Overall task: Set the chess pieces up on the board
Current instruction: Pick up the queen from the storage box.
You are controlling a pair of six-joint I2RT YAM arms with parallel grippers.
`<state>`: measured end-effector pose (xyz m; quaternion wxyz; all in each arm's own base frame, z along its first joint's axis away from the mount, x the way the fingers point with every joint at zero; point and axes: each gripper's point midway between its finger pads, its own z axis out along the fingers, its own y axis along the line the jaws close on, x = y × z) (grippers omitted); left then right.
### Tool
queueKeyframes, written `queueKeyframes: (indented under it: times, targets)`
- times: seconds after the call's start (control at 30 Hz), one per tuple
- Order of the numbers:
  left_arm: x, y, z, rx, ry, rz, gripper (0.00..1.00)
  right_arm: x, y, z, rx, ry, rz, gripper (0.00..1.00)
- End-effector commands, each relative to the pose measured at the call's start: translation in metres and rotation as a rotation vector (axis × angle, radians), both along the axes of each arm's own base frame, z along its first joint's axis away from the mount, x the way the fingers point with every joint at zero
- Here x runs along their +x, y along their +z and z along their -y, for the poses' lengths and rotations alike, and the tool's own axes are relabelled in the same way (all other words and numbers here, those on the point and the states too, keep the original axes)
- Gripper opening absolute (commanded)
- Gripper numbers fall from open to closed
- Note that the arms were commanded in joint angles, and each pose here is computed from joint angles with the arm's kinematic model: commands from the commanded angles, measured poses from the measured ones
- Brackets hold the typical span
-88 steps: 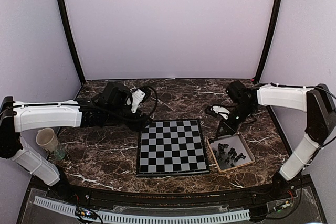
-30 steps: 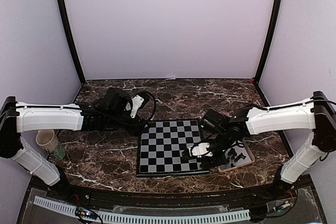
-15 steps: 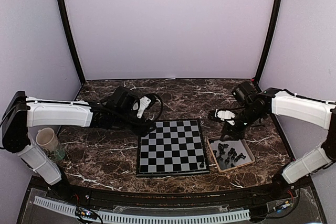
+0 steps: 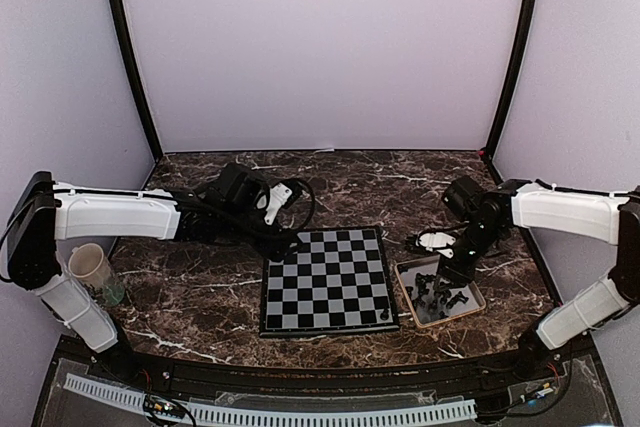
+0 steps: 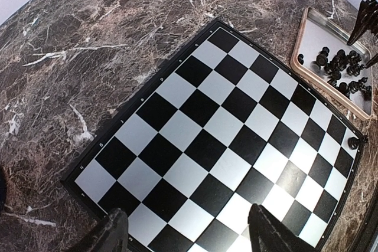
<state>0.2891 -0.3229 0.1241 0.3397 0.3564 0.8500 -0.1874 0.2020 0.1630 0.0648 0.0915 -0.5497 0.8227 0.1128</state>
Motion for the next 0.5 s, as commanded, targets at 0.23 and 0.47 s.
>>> queueKeyframes:
  times: [0.23, 0.47]
  targets:
    - [-0.001, 0.008, 0.005, -0.012, -0.025, 0.009, 0.71, 0.001, -0.025, 0.016, -0.105, -0.042, -0.020, 0.24]
    - [-0.002, 0.006, 0.005, -0.009, -0.028, 0.007, 0.71, 0.004, -0.016, 0.008, -0.066, -0.039, -0.009, 0.06]
